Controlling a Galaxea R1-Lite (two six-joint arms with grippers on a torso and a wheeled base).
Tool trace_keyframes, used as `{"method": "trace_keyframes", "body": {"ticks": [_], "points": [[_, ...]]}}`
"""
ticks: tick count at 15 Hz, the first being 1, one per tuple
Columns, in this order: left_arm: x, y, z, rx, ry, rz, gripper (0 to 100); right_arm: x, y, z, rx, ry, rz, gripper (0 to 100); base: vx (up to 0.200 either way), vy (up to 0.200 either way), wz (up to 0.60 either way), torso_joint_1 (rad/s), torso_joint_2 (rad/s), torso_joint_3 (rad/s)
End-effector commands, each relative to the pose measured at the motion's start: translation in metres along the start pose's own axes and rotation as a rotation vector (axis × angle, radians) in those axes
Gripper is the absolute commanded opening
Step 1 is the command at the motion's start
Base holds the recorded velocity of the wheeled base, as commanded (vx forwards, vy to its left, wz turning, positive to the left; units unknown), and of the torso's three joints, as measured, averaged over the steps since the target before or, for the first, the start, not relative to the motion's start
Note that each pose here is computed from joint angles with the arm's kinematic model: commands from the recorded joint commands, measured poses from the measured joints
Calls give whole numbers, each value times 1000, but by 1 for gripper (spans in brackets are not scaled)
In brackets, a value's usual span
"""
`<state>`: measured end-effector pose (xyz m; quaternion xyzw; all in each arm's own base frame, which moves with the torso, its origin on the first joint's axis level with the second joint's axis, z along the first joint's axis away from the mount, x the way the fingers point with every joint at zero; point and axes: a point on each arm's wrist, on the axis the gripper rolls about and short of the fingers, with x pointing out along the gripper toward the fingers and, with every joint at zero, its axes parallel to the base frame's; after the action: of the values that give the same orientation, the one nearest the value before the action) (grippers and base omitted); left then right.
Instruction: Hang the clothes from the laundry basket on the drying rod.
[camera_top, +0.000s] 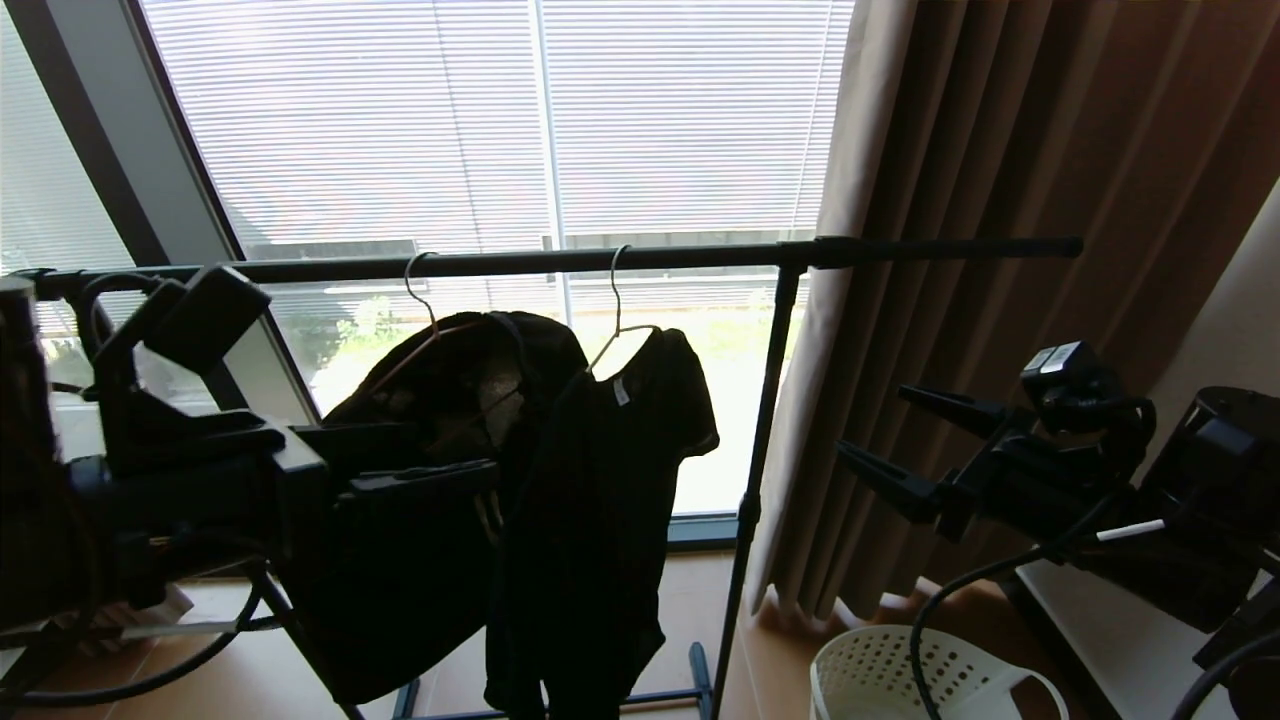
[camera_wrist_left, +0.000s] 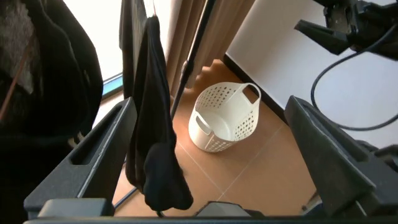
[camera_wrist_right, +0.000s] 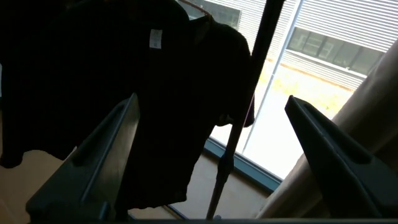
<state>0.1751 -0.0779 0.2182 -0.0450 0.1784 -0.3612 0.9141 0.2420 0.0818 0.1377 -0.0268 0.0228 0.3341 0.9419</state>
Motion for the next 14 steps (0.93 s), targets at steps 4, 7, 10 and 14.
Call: {"method": "trace_keyframes", "body": {"ticks": [4, 7, 10, 14], "points": [[-49, -15, -29, 26, -62, 17, 100, -47, 29, 43, -6, -5, 30, 100, 0, 0, 0, 0, 0, 0], [-59, -16, -39, 25, -71, 34, 100, -47, 41, 42, 0, 45, -49, 100, 0, 0, 0, 0, 0, 0], [-71, -17, -50, 46, -89, 61, 100, -55, 43, 39, 3, 60, -83, 100, 0, 0, 0, 0, 0, 0], [-94, -23, -67, 104, -86, 103, 100, -89, 49, 49, 7, 76, -152, 100, 0, 0, 0, 0, 0, 0]]}}
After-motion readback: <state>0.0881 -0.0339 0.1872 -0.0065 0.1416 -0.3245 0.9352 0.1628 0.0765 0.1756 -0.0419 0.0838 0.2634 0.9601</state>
